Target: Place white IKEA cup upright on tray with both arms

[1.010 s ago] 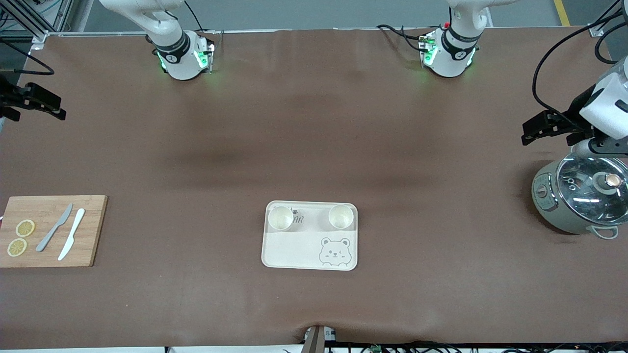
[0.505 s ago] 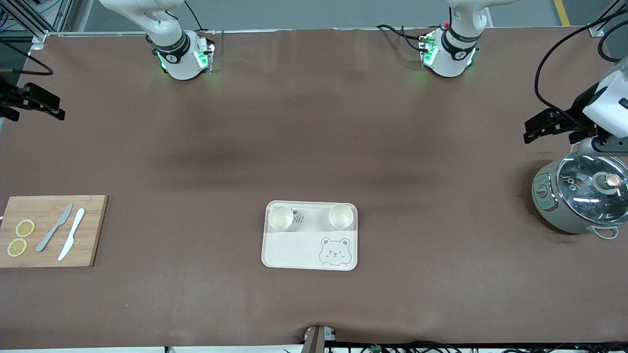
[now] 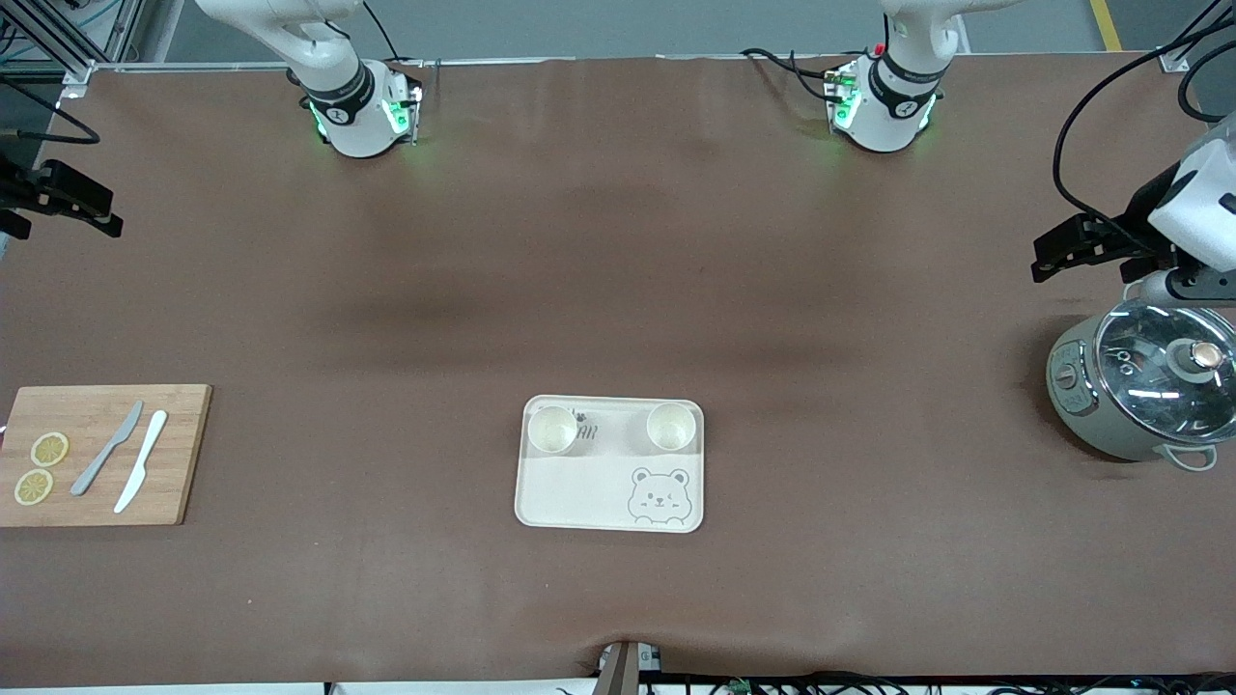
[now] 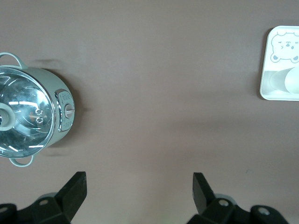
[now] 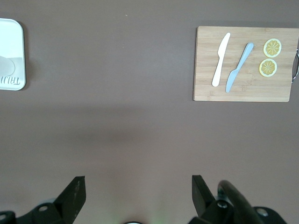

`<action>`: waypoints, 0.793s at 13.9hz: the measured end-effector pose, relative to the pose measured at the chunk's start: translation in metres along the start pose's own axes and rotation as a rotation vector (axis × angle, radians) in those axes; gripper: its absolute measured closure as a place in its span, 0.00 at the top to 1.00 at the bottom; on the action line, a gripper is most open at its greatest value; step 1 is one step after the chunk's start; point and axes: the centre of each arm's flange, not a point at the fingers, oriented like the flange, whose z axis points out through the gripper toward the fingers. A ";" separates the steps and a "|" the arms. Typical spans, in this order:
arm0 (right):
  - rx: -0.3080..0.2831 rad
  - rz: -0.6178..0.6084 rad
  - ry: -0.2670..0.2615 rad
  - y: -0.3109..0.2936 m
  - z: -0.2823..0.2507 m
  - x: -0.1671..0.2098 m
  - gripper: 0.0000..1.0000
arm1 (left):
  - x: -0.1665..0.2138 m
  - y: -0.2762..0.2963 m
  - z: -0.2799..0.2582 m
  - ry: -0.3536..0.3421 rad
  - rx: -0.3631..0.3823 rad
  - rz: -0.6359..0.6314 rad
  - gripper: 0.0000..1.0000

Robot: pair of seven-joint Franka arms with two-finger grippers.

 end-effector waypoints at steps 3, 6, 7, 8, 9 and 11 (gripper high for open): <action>0.000 0.000 -0.001 0.000 0.001 0.000 1.00 | 0.000 0.000 0.000 0.000 0.000 0.000 1.00; 0.002 -0.001 0.001 0.000 0.001 0.001 1.00 | 0.000 -0.003 0.000 -0.001 0.000 -0.004 1.00; 0.002 -0.001 0.004 0.000 0.001 0.001 1.00 | 0.000 -0.005 0.000 -0.001 0.000 -0.007 1.00; 0.002 0.000 0.006 0.000 0.001 0.002 1.00 | 0.000 -0.006 0.000 -0.001 0.000 -0.008 1.00; 0.002 0.000 0.006 0.000 0.001 0.002 1.00 | 0.000 -0.008 0.000 -0.001 0.000 -0.010 1.00; 0.001 0.000 0.005 0.000 0.002 0.003 1.00 | 0.000 -0.009 0.000 -0.001 0.000 -0.013 1.00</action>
